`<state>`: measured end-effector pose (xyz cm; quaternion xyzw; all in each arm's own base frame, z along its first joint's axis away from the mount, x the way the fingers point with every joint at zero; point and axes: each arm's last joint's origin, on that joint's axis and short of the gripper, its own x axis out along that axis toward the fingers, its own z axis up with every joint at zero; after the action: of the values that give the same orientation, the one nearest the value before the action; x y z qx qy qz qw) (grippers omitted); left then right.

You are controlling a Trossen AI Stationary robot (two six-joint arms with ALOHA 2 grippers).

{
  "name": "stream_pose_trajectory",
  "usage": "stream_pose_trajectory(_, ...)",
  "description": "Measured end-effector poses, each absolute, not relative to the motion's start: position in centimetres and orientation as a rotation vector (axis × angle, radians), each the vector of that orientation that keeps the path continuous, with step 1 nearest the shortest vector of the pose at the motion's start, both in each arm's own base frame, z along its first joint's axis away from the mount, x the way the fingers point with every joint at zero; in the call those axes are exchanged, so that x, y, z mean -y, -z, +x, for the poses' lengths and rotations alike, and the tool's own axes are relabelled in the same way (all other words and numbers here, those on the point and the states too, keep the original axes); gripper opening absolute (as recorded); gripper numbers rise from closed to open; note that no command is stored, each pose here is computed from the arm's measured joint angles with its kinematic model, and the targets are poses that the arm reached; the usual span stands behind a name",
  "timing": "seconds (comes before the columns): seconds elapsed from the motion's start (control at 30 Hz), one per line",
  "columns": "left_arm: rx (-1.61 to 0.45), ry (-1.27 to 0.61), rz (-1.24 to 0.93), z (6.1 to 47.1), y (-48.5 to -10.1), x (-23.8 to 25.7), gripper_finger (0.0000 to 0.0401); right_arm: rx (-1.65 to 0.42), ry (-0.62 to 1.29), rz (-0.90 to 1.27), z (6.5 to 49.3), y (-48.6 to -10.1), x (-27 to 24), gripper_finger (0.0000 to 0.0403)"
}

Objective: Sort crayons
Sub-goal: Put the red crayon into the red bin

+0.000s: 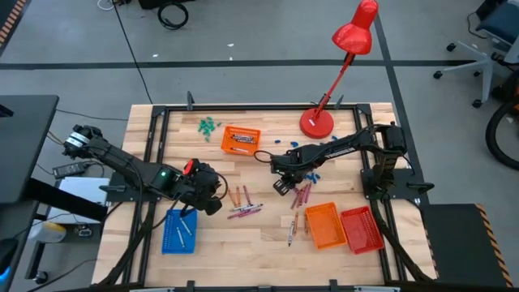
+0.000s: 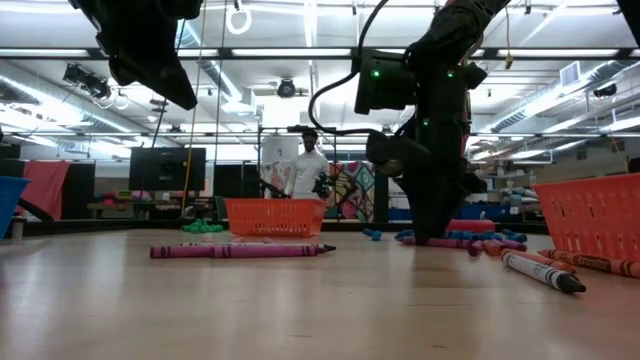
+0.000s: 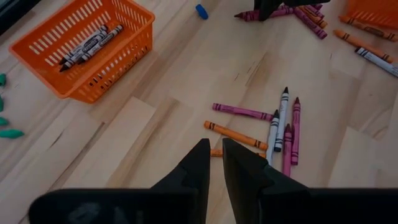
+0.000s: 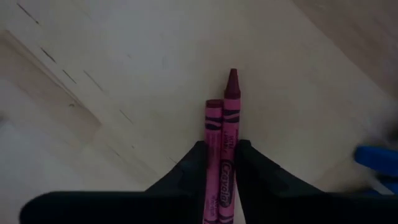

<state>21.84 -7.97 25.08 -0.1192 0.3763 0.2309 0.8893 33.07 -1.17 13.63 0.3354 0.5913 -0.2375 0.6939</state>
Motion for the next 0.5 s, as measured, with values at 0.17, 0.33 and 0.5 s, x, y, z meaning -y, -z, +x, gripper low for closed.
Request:
stream_pose_trajectory(0.17,-0.782,-0.480,-0.247,21.8,-25.1,8.0,0.0052,-1.324,0.519,0.756,33.1,-13.6,1.1,0.0071)
stream_pose_trajectory(0.33,-0.782,-0.480,-0.247,21.8,-25.1,8.0,0.0052,-1.329,0.507,0.749,33.7,-14.2,1.1,0.0079)
stream_pose_trajectory(0.5,-0.786,-0.472,-0.229,21.8,-25.1,8.0,0.0052,-1.279,0.461,0.730,34.9,-15.5,1.1,0.0076)
